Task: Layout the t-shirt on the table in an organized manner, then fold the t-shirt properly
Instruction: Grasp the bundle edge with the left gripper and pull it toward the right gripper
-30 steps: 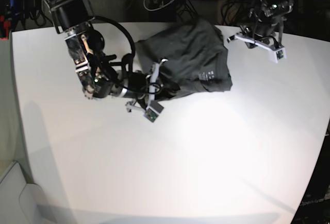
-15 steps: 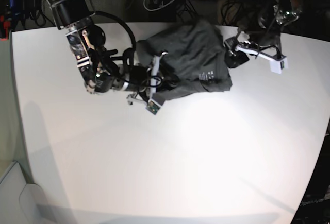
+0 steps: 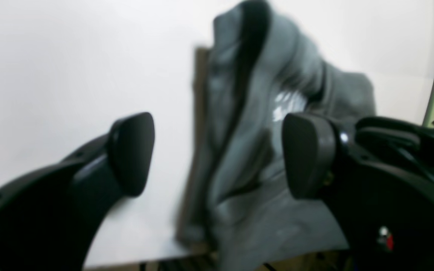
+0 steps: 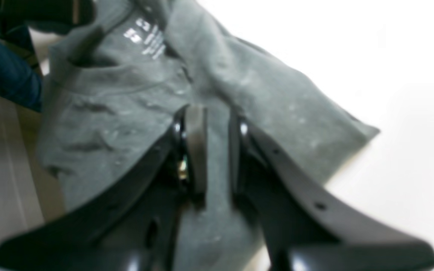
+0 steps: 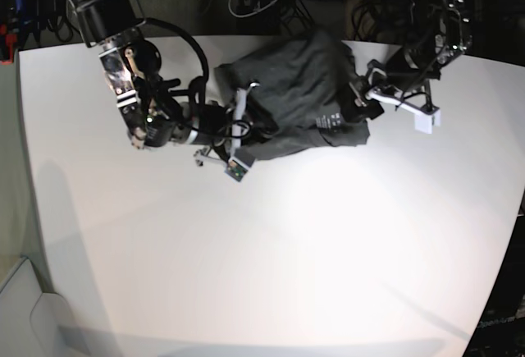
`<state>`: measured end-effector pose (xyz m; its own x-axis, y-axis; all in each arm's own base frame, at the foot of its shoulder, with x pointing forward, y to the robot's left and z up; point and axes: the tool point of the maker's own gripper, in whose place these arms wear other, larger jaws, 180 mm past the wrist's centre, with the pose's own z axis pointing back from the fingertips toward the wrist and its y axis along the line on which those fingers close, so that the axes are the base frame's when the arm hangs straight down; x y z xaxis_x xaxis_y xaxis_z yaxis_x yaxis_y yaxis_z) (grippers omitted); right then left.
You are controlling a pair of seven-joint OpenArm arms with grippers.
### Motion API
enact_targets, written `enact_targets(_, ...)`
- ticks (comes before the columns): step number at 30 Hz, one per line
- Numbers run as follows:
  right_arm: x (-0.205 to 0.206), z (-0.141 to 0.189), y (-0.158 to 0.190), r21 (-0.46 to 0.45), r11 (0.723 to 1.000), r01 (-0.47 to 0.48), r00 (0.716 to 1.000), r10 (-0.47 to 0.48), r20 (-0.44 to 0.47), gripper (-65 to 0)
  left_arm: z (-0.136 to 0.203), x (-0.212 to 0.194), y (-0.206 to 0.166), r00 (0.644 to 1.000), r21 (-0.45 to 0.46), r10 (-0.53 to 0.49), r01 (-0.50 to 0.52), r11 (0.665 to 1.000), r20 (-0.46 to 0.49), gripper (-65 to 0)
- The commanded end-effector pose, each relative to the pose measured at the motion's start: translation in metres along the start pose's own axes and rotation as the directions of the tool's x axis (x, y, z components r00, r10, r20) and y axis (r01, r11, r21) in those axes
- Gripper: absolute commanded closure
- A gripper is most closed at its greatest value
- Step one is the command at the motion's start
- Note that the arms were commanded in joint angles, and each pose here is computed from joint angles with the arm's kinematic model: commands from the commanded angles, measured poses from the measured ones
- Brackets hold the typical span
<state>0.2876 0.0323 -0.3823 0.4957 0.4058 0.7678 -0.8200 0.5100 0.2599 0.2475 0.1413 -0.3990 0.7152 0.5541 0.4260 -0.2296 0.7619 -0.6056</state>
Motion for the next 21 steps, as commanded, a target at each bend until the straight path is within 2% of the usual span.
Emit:
enact_targets(1, 0.021, 0.003, -0.001, 0.004, 1.0, -0.021, 0.998, 0.021, 0.061, -9.6, -0.003, 0.001, -0.004, 1.0, -0.02, 0.004, -0.004, 1.0, -0.002, -51.6)
enact_targets(7, 0.023, 0.008, -0.007, -0.01, 0.999, -0.034, 0.998, 0.034, 0.061, -9.6, -0.027, -0.023, -0.008, 0.995, -0.031, 0.007, -0.01, 0.999, -0.099, -51.4)
enact_targets(12, 0.03, 0.029, -0.038, -0.093, 0.995, 0.027, 0.993, -0.016, 0.116, -9.6, -0.038, -0.035, -0.015, 0.989, -0.047, -0.016, 0.009, 0.999, -0.147, -50.8)
enact_targets(13, 0.032, 0.035, -0.045, -0.113, 0.993, 0.042, 0.991, -0.027, 0.133, -9.6, -0.04, -0.035, -0.015, 0.987, -0.045, -0.031, 0.024, 0.999, -0.158, -49.1)
enact_targets(15, 0.041, 0.048, -0.056, -0.154, 0.987, 0.051, 0.985, -0.024, 0.172, -9.7, -0.043, -0.043, -0.013, 0.981, -0.044, -0.051, 0.043, 0.998, -0.187, -40.8)
enact_targets(20, 0.048, 0.094, -0.091, -0.283, 0.953, 0.111, 0.966, -0.036, 0.255, -9.7, -0.054, -0.036, -0.013, 0.976, -0.041, -0.078, 0.071, 0.997, -0.205, -2.2)
enact_targets(21, 0.043, 0.107, -0.1, -0.319, 0.94, 0.124, 0.967, -0.042, 0.251, -9.7, -0.056, -0.032, -0.013, 0.976, -0.039, -0.076, 0.069, 0.997, -0.202, 0.0)
